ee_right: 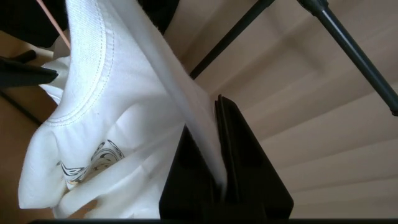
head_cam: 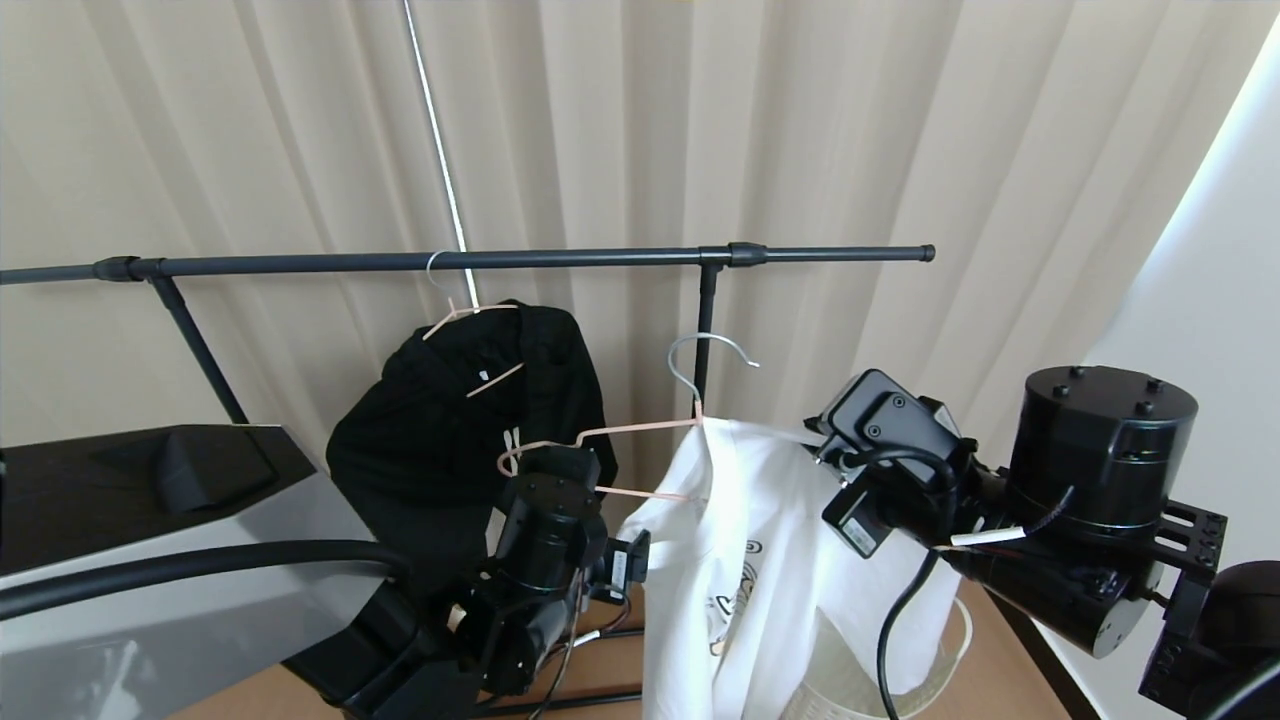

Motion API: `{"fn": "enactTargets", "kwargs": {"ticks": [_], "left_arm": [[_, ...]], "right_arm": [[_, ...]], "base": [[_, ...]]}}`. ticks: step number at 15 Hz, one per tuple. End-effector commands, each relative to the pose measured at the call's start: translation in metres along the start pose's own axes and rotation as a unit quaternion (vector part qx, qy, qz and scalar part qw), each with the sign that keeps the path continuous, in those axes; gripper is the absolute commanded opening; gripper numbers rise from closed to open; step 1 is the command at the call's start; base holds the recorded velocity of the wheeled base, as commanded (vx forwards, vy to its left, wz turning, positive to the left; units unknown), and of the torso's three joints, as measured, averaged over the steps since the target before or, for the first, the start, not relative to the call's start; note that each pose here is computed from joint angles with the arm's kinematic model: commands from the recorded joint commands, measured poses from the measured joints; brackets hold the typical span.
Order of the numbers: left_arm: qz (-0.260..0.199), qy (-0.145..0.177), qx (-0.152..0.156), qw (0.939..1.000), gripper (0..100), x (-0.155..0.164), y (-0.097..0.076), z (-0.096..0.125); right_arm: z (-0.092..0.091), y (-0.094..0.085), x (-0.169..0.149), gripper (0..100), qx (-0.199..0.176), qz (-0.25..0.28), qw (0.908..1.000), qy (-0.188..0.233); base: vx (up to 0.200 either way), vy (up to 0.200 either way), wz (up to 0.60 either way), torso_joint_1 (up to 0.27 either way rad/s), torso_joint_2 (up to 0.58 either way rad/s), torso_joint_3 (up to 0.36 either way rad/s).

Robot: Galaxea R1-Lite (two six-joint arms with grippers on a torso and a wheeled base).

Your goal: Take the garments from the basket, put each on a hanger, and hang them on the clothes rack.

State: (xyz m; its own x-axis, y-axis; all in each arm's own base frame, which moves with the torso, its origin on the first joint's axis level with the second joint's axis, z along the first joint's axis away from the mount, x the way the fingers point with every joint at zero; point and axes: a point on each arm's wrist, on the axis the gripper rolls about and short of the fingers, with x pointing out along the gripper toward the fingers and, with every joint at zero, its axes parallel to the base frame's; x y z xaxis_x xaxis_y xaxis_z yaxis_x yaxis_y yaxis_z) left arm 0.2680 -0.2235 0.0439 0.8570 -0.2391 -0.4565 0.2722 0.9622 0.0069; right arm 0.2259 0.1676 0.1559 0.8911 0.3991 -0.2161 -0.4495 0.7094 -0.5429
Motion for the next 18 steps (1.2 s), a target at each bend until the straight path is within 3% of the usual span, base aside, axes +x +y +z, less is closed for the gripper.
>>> {"fn": "enactTargets", "kwargs": {"ticks": [1, 7, 12, 18], "left_arm": [[0.004, 0.009, 0.006, 0.9999, 100, 0.007, -0.003, -0.007], [0.008, 0.018, 0.01, 0.9998, 100, 0.013, -0.003, -0.014], [0.001, -0.039, -0.003, 0.9992, 100, 0.008, 0.0, 0.0], [0.027, -0.01, 0.025, 0.9993, 100, 0.023, 0.004, -0.021]], "right_arm": [[0.002, -0.001, -0.002, 0, 0.001, -0.002, 1.0, -0.004], [0.003, -0.002, -0.004, 0, 0.001, -0.004, 1.0, -0.007], [0.002, -0.002, -0.004, 0, 0.001, -0.002, 1.0, -0.005], [0.006, -0.005, -0.009, 0, 0.003, -0.008, 0.9999, -0.014]], "base": [[0.0, 0.0, 0.0, 0.0, 0.0, 0.0], [0.0, 0.0, 0.0, 0.0, 0.0, 0.0], [0.0, 0.0, 0.0, 0.0, 0.0, 0.0], [0.0, 0.0, 0.0, 0.0, 0.0, 0.0]]}}
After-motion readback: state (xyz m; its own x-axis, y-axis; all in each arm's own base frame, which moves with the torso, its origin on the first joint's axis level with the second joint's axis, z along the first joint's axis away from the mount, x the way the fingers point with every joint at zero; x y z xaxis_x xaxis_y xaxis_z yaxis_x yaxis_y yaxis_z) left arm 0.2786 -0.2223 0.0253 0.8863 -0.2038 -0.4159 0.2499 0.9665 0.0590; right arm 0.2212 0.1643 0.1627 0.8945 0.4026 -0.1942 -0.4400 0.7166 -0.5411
